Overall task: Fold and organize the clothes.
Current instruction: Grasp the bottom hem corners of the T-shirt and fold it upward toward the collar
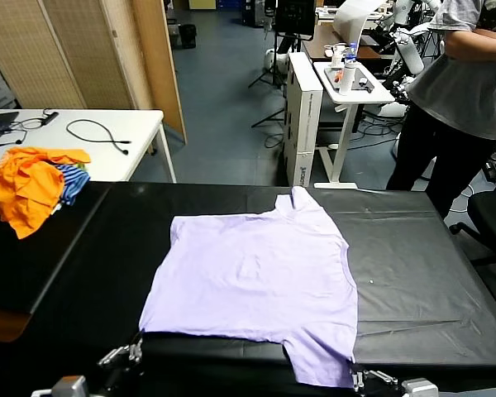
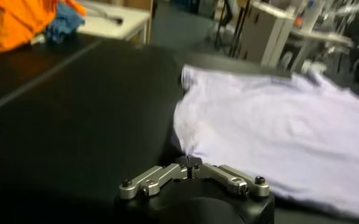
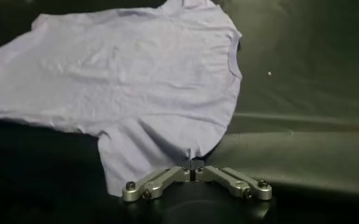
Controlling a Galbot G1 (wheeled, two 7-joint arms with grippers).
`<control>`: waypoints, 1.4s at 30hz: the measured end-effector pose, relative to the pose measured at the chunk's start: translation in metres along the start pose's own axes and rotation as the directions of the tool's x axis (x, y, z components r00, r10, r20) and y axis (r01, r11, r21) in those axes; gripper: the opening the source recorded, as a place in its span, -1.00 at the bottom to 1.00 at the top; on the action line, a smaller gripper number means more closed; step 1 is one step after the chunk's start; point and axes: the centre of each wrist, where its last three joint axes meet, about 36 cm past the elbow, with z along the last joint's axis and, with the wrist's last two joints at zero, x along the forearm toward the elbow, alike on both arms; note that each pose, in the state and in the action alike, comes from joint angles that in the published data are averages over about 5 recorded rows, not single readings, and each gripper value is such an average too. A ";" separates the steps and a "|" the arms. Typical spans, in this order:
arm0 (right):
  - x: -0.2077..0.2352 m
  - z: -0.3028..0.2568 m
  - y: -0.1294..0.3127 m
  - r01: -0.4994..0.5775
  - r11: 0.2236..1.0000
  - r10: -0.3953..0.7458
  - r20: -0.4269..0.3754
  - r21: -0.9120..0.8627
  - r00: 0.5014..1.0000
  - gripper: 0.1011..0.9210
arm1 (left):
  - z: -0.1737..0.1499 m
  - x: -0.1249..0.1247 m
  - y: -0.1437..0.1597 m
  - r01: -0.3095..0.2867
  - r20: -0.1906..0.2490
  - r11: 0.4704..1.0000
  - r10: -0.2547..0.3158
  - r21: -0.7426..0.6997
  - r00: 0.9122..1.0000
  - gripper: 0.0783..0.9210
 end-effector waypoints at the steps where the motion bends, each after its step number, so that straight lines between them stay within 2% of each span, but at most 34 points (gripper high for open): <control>1: -0.004 -0.003 -0.003 0.004 1.000 -0.005 0.024 0.001 1.000 -0.91 | 0.000 -0.002 -0.001 0.000 0.009 1.000 0.000 0.012 1.000 -0.84; 5: -0.022 -0.013 -0.014 0.013 1.000 -0.014 0.085 0.008 0.996 -0.91 | -0.003 -0.014 -0.001 -0.009 0.046 0.999 0.006 0.053 0.999 -0.84; 13: -0.069 -0.036 -0.031 -0.007 0.999 0.002 0.125 0.033 0.992 -0.91 | -0.015 -0.053 0.003 -0.048 0.126 0.997 0.040 0.063 0.991 -0.84; 20: -0.113 -0.045 -0.041 0.000 0.999 -0.007 0.156 0.044 0.988 -0.91 | -0.024 -0.086 0.002 -0.082 0.155 0.996 0.077 0.029 0.985 -0.84; 30: -0.163 -0.040 -0.033 0.018 0.997 -0.028 0.118 0.081 0.993 -0.91 | -0.033 -0.130 0.016 -0.102 0.147 0.994 0.108 -0.048 0.983 -0.84; 42: -0.196 -0.043 -0.030 0.014 0.995 -0.024 0.102 0.094 0.994 -0.91 | -0.029 -0.155 0.036 -0.060 0.118 0.992 0.073 -0.113 0.990 -0.84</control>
